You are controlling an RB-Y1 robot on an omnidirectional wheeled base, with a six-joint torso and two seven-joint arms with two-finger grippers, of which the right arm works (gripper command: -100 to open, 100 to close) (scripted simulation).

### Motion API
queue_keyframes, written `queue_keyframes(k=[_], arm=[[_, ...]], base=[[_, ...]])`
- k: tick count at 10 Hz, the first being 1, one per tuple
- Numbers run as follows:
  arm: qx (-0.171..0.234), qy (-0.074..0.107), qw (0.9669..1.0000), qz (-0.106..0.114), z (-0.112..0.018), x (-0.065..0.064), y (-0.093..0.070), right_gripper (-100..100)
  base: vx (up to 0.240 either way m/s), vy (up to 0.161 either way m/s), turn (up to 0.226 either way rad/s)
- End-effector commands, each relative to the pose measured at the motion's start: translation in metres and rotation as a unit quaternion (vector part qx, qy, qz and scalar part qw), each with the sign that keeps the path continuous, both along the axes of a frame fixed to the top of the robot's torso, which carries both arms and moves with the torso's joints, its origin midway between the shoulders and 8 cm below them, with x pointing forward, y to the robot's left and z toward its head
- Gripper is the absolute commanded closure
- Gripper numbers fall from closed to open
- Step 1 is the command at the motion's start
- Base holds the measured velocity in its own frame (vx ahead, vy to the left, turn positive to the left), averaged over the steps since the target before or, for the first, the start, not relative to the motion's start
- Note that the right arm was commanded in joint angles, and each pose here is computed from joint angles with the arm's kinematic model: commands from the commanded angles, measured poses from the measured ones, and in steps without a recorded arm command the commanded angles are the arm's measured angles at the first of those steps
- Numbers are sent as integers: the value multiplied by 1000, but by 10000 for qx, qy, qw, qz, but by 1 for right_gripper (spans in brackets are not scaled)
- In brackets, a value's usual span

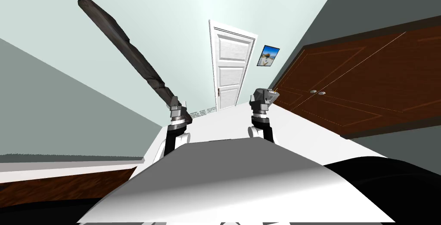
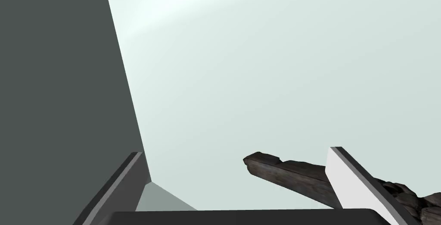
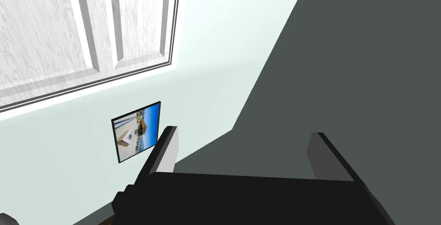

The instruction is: Pull the door open

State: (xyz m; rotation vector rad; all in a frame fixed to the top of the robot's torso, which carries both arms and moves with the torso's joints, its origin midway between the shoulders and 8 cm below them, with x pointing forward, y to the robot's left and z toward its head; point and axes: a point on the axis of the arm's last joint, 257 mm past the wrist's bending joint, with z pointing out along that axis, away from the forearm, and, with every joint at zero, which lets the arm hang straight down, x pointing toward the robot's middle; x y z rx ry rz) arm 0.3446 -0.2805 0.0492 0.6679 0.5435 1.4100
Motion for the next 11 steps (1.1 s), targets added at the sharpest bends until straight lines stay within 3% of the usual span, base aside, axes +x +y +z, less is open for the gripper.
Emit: queue_keyframes(k=[1,4,6,11], arm=[[170,59,9996,210,-10,6,2,-100],[448,154,9975,516,-27,15,3,-100],[754,258,9935,817,-44,24,5,-100],[1249,423,9835,1240,-72,36,6,-100]], base=[[131,-55,139],[124,18,82],[137,-8,119],[101,-3,81]])
